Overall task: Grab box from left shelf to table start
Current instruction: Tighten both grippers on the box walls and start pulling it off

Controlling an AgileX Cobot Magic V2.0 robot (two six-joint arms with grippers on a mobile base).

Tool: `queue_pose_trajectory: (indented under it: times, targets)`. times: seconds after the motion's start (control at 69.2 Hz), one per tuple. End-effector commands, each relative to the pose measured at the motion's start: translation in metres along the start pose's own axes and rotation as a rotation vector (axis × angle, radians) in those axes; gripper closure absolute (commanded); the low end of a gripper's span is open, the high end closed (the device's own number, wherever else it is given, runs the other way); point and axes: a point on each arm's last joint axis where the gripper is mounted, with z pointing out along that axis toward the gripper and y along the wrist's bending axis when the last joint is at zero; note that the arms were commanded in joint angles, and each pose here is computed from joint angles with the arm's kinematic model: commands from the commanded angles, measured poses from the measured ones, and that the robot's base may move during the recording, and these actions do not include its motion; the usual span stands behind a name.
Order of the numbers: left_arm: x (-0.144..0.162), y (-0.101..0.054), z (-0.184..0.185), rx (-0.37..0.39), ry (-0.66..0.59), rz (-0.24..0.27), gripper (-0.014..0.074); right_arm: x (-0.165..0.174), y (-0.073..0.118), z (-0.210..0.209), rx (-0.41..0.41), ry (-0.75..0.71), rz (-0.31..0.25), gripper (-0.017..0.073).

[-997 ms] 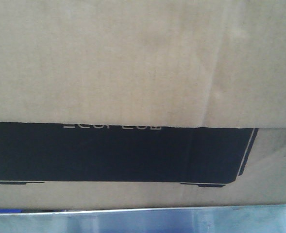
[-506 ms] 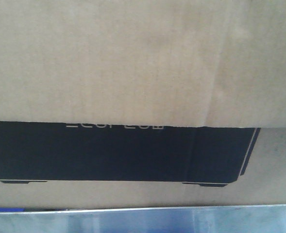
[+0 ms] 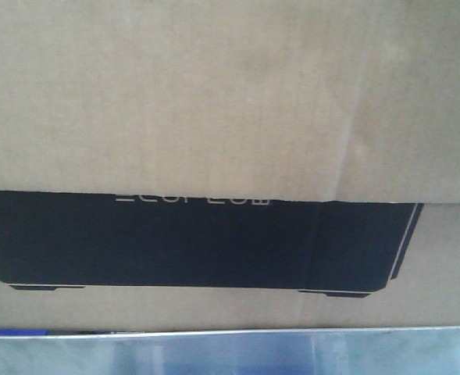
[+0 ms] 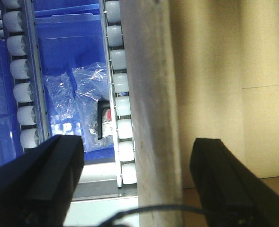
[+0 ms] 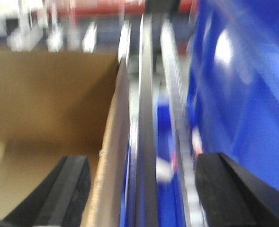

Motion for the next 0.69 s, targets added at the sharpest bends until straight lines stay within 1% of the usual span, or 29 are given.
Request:
queue_pose_trajectory:
  times: [0.0,0.043,0.087,0.202,0.318,0.448,0.534,0.679]
  targets:
    - [-0.007,-0.002,-0.005,0.004,-0.046,-0.008,0.0213,-0.029,0.006,0.012,-0.047,0.025,-0.051,-0.0009]
    - [-0.007,-0.002,-0.005,0.004,-0.043,-0.008,0.0213,-0.039,0.010,0.020,-0.084,0.071,-0.059,-0.0009]
    - [-0.006,-0.002,-0.005,0.004,-0.039,-0.008,0.0213,-0.045,0.012,0.031,-0.106,0.136,-0.053,-0.0009]
    - [-0.006,-0.002,-0.005,0.009,-0.039,-0.010,0.0213,-0.053,0.012,0.059,-0.116,0.275,-0.047,-0.0009]
    - [-0.006,-0.003,-0.005,0.025,-0.038,-0.015,0.0213,-0.061,0.012,0.086,-0.121,0.371,-0.041,-0.0009]
    - [-0.006,-0.004,-0.005,0.027,-0.038,-0.016,0.0213,-0.067,0.011,0.116,-0.123,0.453,-0.031,-0.0009]
    - [-0.006,-0.004,-0.005,0.027,-0.038,-0.016,0.0213,-0.072,0.011,0.129,-0.121,0.489,-0.013,-0.0008]
    - [-0.006,-0.004,-0.005,0.027,-0.038,-0.016,0.0213,-0.075,0.011,0.147,-0.123,0.553,0.001,-0.0008]
